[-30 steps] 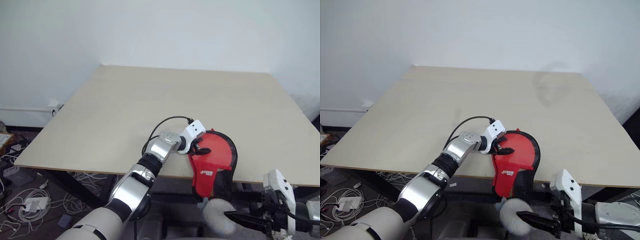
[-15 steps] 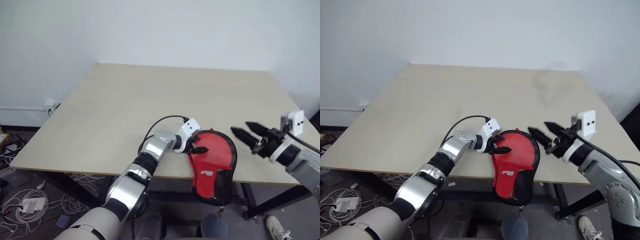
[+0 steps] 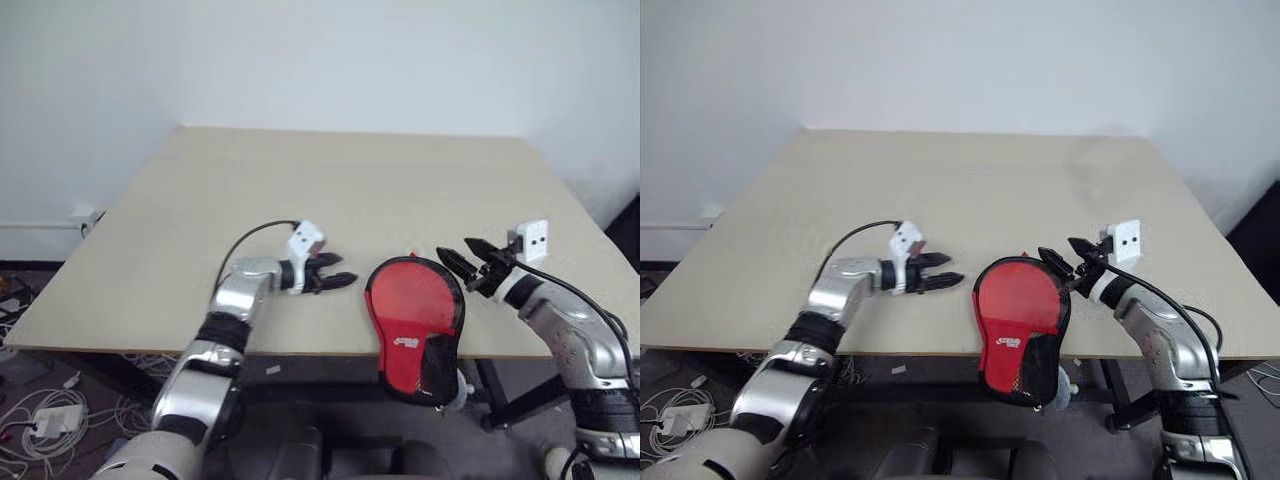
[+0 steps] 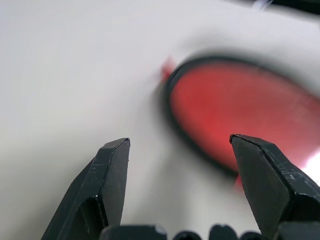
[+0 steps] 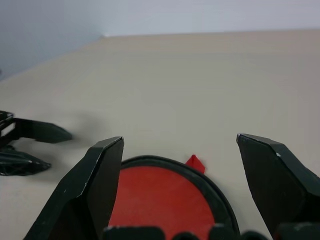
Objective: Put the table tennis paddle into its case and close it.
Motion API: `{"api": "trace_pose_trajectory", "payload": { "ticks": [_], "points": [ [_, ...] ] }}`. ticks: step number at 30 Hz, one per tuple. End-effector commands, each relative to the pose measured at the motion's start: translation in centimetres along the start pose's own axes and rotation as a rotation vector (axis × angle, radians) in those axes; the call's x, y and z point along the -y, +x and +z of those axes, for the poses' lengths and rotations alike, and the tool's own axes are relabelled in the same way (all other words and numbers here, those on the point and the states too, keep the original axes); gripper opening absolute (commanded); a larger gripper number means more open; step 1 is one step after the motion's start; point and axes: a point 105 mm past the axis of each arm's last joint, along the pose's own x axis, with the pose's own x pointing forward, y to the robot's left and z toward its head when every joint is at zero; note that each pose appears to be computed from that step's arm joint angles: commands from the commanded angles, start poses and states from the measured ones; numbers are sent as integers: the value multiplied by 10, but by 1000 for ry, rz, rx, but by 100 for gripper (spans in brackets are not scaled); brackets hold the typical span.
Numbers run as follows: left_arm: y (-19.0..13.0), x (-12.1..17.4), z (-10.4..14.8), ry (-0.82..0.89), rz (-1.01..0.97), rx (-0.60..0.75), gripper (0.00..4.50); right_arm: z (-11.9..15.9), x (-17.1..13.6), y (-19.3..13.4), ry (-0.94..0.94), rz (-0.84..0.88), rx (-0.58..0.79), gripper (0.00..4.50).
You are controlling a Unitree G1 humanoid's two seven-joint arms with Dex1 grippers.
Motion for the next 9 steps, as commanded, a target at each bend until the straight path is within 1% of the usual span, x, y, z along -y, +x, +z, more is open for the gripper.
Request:
{"api": "trace_pose_trajectory", "payload": {
  "ticks": [1,4,6,9],
  "points": [
    [-19,-9,7,4,69,59,339,24,-7,18,-36,53,72,392],
    [-31,-14,-5,-22,131,57,339,21,-16,26,-43,108,58,392],
    [-37,-13,-16,-43,169,41,339,20,-16,31,-38,113,53,392],
    [-39,-11,-22,-37,188,25,339,23,-16,36,-30,125,58,392]
  ]
}}
